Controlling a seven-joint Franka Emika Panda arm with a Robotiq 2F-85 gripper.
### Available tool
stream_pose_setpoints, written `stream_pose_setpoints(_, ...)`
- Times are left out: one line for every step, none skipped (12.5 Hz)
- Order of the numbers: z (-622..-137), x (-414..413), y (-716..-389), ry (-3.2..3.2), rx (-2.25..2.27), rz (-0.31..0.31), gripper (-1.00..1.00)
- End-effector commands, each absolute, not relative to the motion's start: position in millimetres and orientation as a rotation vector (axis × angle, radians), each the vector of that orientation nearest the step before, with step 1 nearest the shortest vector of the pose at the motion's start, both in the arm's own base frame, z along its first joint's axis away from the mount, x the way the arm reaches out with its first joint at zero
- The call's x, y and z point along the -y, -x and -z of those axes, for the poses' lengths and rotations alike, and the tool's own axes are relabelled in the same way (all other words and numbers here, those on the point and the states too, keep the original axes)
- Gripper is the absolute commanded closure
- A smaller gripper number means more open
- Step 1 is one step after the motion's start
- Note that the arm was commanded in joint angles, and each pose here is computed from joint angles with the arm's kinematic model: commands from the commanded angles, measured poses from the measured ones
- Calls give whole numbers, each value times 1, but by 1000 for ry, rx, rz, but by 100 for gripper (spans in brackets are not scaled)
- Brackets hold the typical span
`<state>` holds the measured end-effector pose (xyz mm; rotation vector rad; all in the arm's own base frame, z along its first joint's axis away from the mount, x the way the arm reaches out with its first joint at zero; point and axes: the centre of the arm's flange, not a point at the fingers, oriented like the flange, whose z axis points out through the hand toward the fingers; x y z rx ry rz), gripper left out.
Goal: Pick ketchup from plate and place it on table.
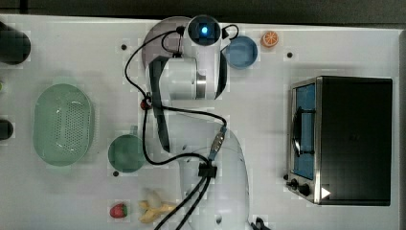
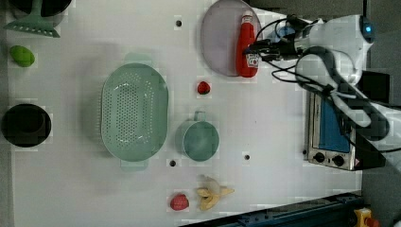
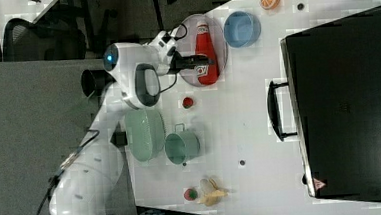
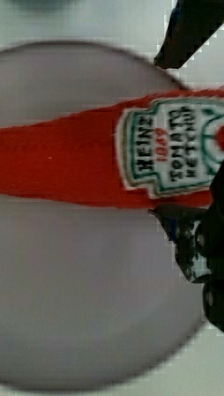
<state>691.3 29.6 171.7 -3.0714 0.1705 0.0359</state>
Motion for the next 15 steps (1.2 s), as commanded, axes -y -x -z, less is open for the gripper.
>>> stream_pose_setpoints(-176, -38, -706, 3081, -31, 78, -100)
stream_pose_setpoints(-171, -37, -708, 3078, -34, 111, -100)
stream_pose_setpoints(-166, -36, -708, 3078, -37, 126, -100)
stream_pose_setpoints(-160, -36, -707, 3078, -38, 116, -100)
stream_pose_setpoints(-160, -37, -708, 3076, -37, 129, -92)
stream_pose_setpoints(-160, -37, -709, 3075, -38, 130, -68)
stream_pose_setpoints(-161, -35, -709, 3076, -42, 133, -42)
stream_pose_setpoints(-168, -37, -712, 3073, -40, 149, -20)
stream_pose_setpoints(-172, -37, -712, 3074, -40, 149, -17)
stream_pose_setpoints(-177, -37, -713, 3072, -40, 159, -17)
stream_pose_setpoints(-186, -37, -715, 3070, -43, 176, -17)
stream_pose_setpoints(-200, -36, -718, 3066, -57, 203, -17)
stream_pose_setpoints(-220, -33, -721, 3056, -94, 243, -17)
stream_pose_setpoints(-244, -29, -723, 3041, -145, 272, -17)
stream_pose_setpoints(-268, -24, -722, 3032, -185, 274, -17)
